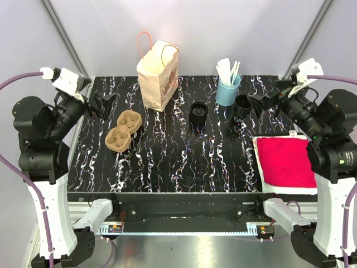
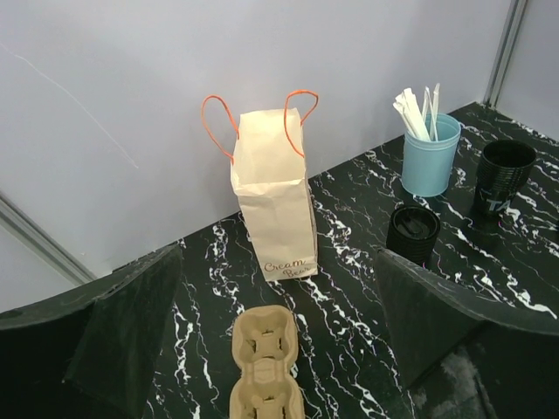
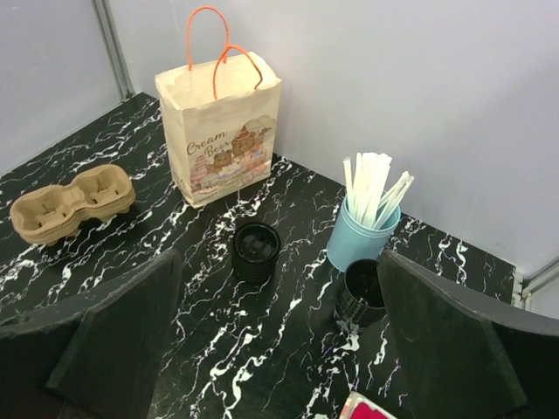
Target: Pack the takeout coffee
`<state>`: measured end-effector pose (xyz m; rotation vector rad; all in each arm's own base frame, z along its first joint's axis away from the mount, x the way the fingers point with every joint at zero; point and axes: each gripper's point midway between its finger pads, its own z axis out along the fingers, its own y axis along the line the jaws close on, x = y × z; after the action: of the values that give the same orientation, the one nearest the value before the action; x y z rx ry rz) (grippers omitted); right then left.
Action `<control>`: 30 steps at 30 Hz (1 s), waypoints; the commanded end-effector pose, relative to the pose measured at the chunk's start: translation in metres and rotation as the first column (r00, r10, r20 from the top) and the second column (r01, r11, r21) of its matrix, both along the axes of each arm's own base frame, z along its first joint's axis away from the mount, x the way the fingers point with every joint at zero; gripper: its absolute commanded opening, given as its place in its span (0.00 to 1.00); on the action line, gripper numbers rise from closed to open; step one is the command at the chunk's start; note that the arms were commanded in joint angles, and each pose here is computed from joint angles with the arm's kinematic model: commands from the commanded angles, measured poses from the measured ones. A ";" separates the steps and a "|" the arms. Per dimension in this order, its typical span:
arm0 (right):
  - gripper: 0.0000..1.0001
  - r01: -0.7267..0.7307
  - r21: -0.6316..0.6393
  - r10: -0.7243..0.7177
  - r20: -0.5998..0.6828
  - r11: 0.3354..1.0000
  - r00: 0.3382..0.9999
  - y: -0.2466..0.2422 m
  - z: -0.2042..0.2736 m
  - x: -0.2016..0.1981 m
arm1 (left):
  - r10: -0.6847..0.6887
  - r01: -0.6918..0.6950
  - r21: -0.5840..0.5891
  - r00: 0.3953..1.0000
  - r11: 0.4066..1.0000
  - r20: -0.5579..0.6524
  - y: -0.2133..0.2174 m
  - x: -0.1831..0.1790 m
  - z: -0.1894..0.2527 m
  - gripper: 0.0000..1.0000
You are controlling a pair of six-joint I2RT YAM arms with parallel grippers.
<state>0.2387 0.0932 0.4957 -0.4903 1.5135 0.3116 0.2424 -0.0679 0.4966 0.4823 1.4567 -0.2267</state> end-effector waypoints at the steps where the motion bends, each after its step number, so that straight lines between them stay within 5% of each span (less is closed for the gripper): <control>1: 1.00 0.066 0.021 -0.066 0.040 0.998 0.997 -0.009 0.009 0.017 | -0.028 0.028 0.032 0.999 0.999 0.015 -0.002 0.011 -0.003 0.99; 16: 1.00 0.267 -0.041 -0.268 -0.019 0.963 0.963 -0.038 -0.032 0.080 | 0.081 -0.064 0.115 0.986 0.991 -0.147 0.019 0.065 -0.084 0.99; 30: 1.00 0.294 -0.175 -0.324 -0.183 0.940 0.928 -0.045 -0.096 0.117 | 0.008 0.029 0.144 0.970 0.989 -0.244 0.009 0.082 -0.165 0.99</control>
<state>0.3432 0.0552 0.4126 -0.3316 1.7523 0.0538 0.3189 -0.0539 0.3216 0.5470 1.8174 -0.2107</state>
